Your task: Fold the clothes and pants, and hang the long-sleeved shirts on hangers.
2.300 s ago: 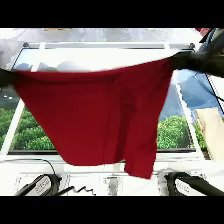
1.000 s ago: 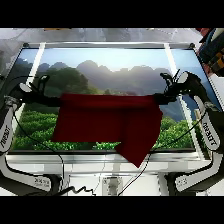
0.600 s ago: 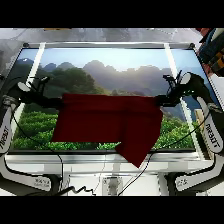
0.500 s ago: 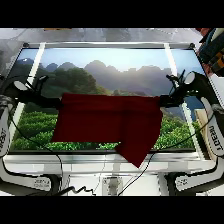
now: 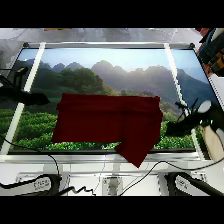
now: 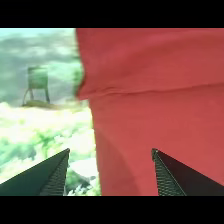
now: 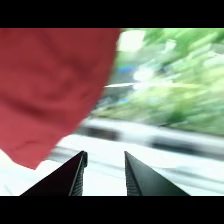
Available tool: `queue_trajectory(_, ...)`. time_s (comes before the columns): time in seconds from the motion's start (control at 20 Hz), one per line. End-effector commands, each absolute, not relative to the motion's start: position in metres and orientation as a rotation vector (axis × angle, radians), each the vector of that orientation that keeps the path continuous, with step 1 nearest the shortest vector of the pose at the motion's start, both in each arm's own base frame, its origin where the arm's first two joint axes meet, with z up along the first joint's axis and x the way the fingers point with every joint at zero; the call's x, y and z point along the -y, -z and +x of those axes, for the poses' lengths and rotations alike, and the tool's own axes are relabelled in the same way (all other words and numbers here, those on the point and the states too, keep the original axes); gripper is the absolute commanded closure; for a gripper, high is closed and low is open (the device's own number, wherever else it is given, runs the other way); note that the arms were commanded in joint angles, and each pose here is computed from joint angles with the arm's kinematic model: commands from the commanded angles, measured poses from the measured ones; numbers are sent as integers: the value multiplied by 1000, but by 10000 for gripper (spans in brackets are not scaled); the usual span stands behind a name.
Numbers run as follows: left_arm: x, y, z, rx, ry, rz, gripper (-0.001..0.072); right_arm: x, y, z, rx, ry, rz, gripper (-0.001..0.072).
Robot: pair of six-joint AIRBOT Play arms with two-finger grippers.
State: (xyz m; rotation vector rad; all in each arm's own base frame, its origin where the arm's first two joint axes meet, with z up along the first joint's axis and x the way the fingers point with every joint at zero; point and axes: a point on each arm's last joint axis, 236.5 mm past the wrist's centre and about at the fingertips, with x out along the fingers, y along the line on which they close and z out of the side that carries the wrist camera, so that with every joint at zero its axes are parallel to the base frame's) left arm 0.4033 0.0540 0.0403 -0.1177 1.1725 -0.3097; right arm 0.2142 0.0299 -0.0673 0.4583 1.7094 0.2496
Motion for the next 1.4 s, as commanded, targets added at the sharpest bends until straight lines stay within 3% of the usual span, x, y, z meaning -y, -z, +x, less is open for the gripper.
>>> queue_trajectory(0.0,-74,-46,390,-1185,261,-171,151,-89,92,190,-1635,-269,800,444)
queue_trajectory(0.2,-87,-37,361,-1268,257,-253,151,-88,119,186,-1590,-174,847,438)
queue_trajectory(0.3,-90,-24,343,-1315,249,-345,151,-84,123,189,-1571,-153,840,296)
queue_trajectory(0.45,-79,3,318,-1350,264,-548,151,-81,125,194,-1548,-146,825,306)
queue_trajectory(0.75,-52,68,253,-1463,295,-758,152,-92,121,197,-1527,-258,809,525)
queue_trajectory(0.9,-37,91,231,-1490,310,-781,152,-101,113,197,-1505,-359,779,685)
queue_trajectory(1.0,-37,105,228,-1486,270,-783,152,-100,114,198,-1501,-357,777,701)
queue_trajectory(1.15,-36,124,223,-1481,223,-776,222,-100,114,198,-1501,-357,777,701)
queue_trajectory(1.3,-35,133,232,-1426,191,-798,223,-99,114,199,-1495,-358,770,701)
queue_trajectory(1.35,-33,129,240,-1385,203,-814,318,-99,114,199,-1490,-366,760,701)
